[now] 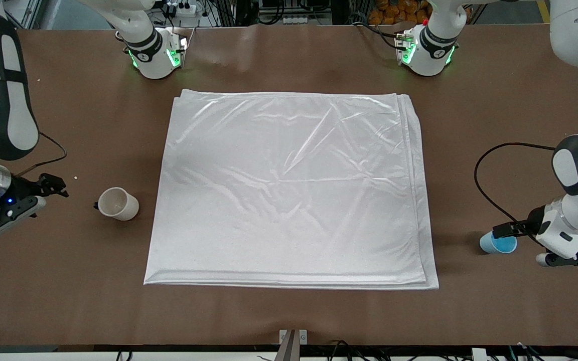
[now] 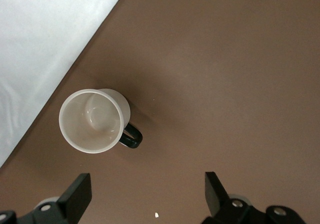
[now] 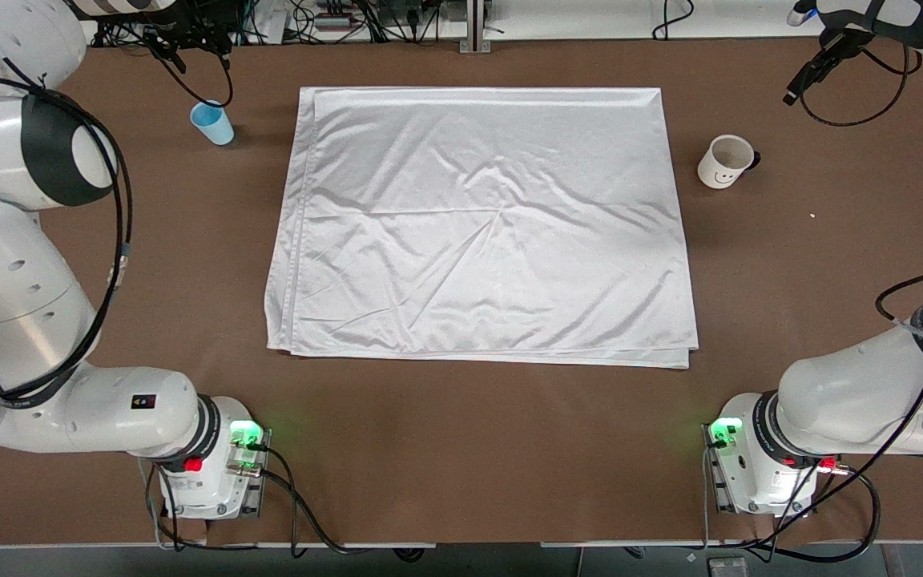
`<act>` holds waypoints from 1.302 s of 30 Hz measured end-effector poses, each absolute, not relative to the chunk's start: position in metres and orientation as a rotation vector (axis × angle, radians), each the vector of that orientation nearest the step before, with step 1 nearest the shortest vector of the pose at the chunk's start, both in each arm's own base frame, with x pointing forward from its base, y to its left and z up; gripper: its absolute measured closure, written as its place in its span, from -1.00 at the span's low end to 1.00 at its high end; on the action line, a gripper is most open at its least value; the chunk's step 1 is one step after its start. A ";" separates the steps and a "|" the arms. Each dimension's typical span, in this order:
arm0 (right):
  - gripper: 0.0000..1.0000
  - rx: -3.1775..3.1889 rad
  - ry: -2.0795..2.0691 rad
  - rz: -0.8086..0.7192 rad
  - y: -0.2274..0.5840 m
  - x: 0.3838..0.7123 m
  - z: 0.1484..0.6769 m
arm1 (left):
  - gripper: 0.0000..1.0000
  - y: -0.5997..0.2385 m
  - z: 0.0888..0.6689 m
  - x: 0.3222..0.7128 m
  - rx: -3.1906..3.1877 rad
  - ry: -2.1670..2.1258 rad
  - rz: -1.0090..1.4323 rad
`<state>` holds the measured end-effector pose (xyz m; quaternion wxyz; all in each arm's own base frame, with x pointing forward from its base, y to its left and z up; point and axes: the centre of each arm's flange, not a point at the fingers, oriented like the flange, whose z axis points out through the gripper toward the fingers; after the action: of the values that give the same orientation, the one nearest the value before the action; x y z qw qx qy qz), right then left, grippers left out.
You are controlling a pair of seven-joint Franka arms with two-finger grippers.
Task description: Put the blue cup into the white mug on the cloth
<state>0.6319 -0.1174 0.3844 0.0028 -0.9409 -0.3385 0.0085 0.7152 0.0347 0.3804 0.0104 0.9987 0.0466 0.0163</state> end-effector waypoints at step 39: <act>-1.00 -2.374 -2.057 0.019 -0.118 0.623 0.290 | -1.00 0.060 0.279 0.726 3.067 0.184 0.002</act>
<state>0.6227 -0.1184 0.2897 0.0000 -0.7557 -0.6549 0.0060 0.7259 0.0595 0.2792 0.0347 0.9976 0.0597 0.0006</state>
